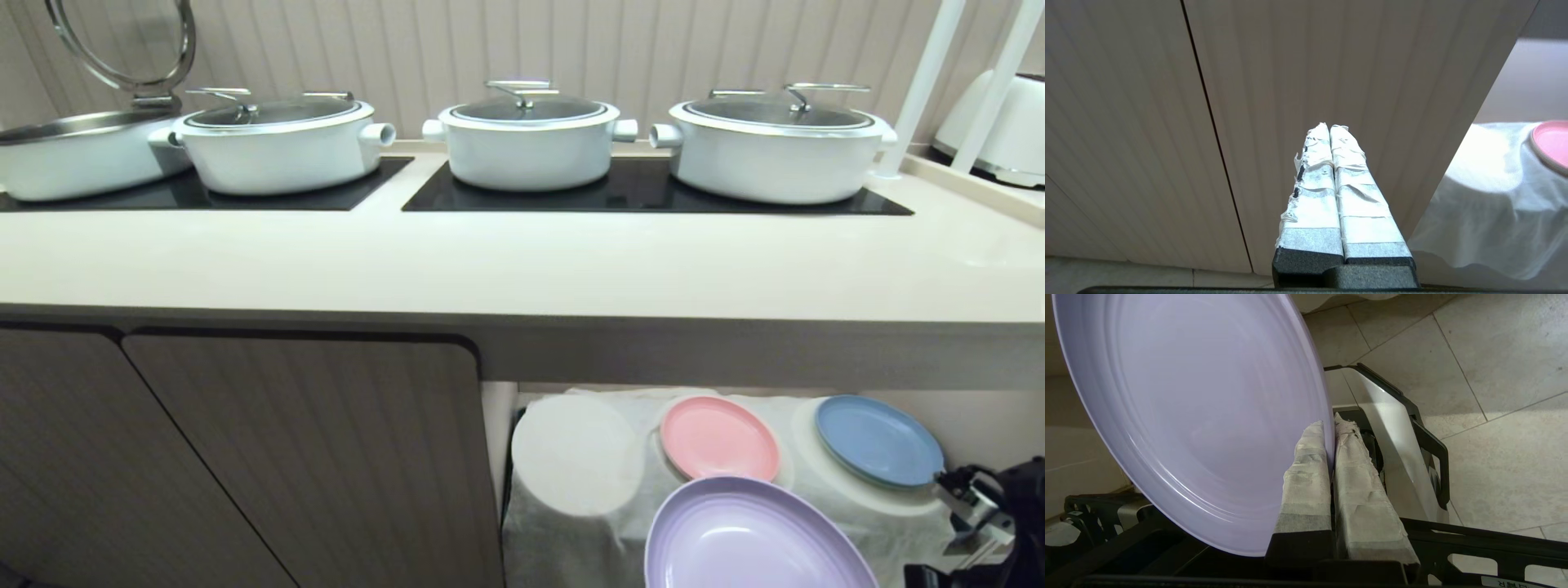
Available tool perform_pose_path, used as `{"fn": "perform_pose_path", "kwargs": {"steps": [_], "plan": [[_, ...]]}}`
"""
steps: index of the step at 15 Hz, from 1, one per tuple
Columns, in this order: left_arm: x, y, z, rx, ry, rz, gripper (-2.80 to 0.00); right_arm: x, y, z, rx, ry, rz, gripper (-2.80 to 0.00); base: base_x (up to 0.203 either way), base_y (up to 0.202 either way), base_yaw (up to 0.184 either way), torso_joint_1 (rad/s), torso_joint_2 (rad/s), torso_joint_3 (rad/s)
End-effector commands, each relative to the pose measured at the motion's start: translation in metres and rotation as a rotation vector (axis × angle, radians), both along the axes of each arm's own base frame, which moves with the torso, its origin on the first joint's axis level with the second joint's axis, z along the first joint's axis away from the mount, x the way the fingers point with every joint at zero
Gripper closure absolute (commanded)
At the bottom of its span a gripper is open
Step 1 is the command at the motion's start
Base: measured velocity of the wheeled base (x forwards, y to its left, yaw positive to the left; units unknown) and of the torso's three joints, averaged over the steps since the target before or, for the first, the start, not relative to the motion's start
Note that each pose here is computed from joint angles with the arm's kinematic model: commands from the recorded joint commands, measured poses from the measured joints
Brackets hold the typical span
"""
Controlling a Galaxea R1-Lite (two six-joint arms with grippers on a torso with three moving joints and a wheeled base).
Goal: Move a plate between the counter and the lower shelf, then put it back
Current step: Put the plate
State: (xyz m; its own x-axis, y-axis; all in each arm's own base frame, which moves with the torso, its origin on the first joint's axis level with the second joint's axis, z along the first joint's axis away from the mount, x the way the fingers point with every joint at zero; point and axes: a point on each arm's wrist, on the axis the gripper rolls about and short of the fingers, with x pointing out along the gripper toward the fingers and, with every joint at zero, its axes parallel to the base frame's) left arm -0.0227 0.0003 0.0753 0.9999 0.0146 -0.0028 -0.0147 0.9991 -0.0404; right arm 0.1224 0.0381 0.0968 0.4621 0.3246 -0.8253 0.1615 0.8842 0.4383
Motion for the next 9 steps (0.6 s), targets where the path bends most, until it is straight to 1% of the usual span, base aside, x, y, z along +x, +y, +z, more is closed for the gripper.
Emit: {"fn": "perform_pose_path", "kwargs": {"steps": [1,4,6,9], "plan": [[0.000,0.000,0.000,-0.001,0.000,0.001,0.00,0.000,0.000,0.002,0.005,-0.006,0.001,0.00,0.000,0.000,0.000,0.215,-0.48,-0.273],[0.000,0.000,0.000,-0.001,0.000,0.001,0.00,-0.002,0.000,0.005,0.031,-0.019,0.018,0.00,0.000,0.000,0.000,0.225,-0.52,-0.284],[0.000,0.000,0.000,-0.001,0.000,0.001,0.00,-0.003,0.000,0.006,0.031,-0.010,0.021,0.00,0.000,0.000,0.000,0.235,-0.53,-0.293],[0.000,0.000,0.000,-0.001,0.000,0.001,0.00,-0.007,0.000,0.012,0.079,-0.012,0.050,0.00,0.000,0.000,0.000,0.254,-0.54,-0.294]]}}
